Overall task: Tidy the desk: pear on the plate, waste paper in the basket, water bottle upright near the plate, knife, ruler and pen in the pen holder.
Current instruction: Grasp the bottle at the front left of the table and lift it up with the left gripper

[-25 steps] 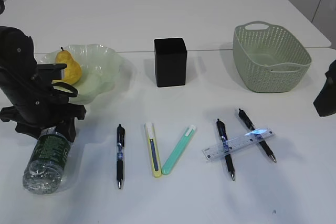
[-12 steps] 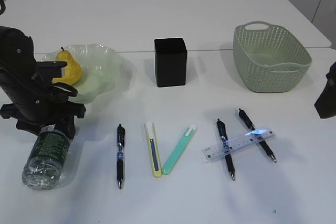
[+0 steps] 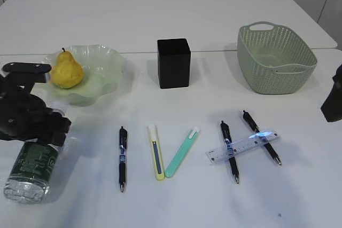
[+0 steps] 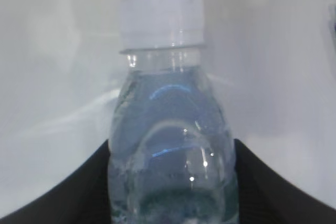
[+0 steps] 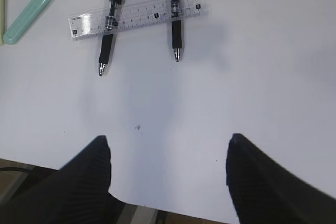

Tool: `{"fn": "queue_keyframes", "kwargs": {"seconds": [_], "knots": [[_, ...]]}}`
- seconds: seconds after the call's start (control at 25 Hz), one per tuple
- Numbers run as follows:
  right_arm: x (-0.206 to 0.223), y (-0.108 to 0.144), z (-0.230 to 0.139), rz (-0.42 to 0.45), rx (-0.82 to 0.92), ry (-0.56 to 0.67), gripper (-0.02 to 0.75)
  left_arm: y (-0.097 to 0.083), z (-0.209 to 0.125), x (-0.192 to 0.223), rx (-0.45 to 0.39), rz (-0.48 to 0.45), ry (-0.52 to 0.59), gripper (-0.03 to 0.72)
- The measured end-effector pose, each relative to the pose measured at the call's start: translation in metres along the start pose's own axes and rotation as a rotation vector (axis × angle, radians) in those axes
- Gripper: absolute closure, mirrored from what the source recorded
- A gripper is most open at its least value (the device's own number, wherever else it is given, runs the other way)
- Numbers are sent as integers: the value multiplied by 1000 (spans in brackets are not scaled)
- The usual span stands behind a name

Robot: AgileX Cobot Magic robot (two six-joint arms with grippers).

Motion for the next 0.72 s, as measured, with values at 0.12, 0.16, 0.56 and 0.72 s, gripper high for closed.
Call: {"fn": "queue_keyframes", "kwargs": {"seconds": [0.12, 0.16, 0.56, 0.72], "knots": [[0, 0, 0, 0, 0, 0, 230, 3, -7, -16, 0, -38, -81, 275], [0, 0, 0, 0, 0, 0, 230, 4, -9, -19, 0, -49, -105, 275], [0, 1, -4, 6, 0, 23, 230, 4, -13, -52, 35, -190, -417, 275], [0, 1, -4, 6, 0, 24, 230, 0, -13, -58, 53, -281, -589, 275]]}}
Point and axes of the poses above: a point on each arm's last joint axis where the gripper is mounted, x pointing out along that axis toward the gripper, y along the wrist's bending axis when the last joint is at zero, z = x × y, the point moved 7 cm from there along x, pointing out along that axis toward the gripper, and after that the axes turned 13 degrees about -x, right-handed, at the moved point
